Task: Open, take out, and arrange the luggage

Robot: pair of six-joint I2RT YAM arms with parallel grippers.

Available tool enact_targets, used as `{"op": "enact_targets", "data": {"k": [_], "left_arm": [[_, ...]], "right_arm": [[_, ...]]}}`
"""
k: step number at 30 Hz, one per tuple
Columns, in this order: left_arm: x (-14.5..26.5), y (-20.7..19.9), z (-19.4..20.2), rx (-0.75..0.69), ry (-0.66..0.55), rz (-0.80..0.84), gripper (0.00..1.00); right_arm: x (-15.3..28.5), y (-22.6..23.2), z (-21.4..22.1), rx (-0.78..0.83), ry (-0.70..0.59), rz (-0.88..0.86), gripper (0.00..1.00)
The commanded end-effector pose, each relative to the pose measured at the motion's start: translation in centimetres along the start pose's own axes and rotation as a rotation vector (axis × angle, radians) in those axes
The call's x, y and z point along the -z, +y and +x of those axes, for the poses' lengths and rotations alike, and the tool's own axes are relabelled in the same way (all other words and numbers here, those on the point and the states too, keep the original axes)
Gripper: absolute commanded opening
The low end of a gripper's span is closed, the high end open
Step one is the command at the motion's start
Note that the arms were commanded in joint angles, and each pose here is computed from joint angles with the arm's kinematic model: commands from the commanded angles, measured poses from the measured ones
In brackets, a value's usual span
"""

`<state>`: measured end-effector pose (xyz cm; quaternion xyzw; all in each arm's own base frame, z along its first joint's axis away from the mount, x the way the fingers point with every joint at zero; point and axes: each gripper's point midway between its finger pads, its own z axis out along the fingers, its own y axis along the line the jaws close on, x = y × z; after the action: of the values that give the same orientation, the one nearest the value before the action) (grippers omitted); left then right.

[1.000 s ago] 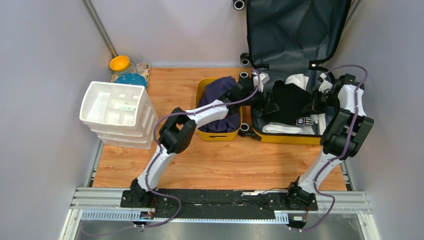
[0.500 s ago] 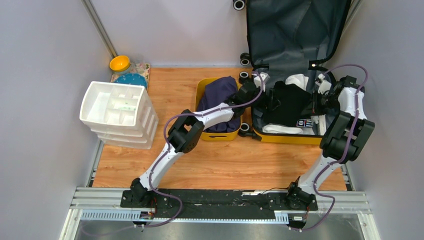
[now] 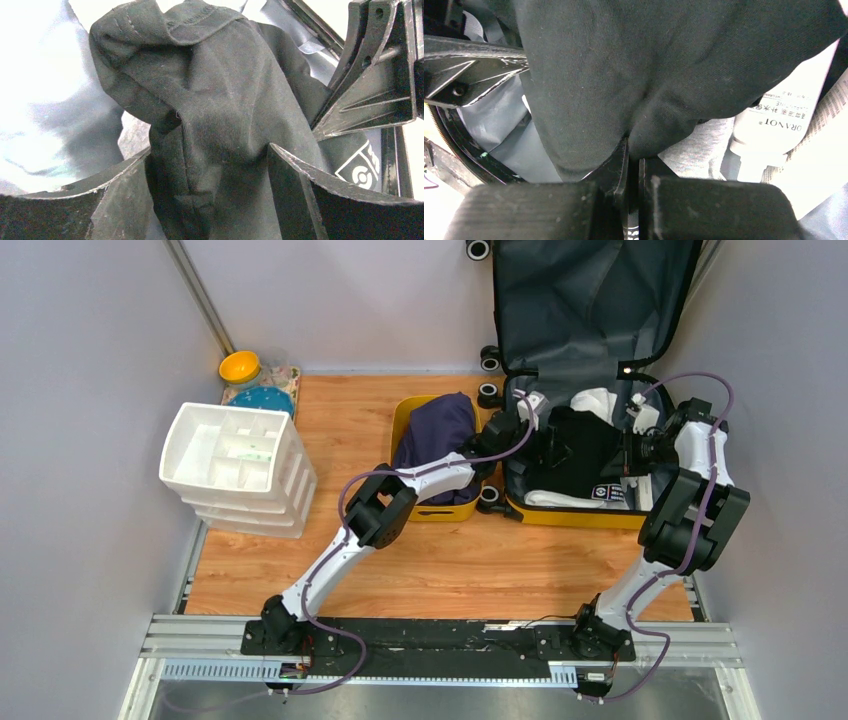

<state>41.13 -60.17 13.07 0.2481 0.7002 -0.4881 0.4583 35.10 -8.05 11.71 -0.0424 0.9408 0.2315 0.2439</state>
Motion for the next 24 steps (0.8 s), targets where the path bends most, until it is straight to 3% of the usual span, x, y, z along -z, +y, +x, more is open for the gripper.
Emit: {"op": "enact_targets", "data": {"k": [1, 4, 7, 8, 15, 19, 24], "left_arm": [[-0.9, -2.8, -2.0, 0.027, -0.086, 0.148, 0.82], [-1.0, -2.8, -1.2, 0.038, -0.073, 0.151, 0.70], [-0.9, -3.3, -2.4, 0.012, -0.109, 0.165, 0.25], [-0.9, -3.5, -3.0, -0.010, -0.123, 0.169, 0.00], [1.7, -8.0, -10.4, -0.216, -0.232, 0.225, 0.00], [6.1, -9.8, -15.7, -0.276, -0.275, 0.207, 0.00], [12.0, -10.7, -17.5, -0.315, -0.231, 0.196, 0.00]], "right_arm": [[1.3, 1.2, 0.3, 0.042, -0.008, -0.005, 0.00], [1.9, 2.0, 0.2, 0.067, -0.030, -0.016, 0.00], [2.4, 3.0, -0.1, 0.079, -0.052, -0.034, 0.00], [2.7, 3.2, -0.3, 0.087, -0.063, -0.033, 0.00], [5.3, 6.1, -2.5, 0.153, -0.182, -0.063, 0.00], [7.8, 8.7, -4.9, 0.224, -0.311, -0.084, 0.00], [10.2, 12.9, -6.9, 0.323, -0.430, -0.155, 0.00]]}}
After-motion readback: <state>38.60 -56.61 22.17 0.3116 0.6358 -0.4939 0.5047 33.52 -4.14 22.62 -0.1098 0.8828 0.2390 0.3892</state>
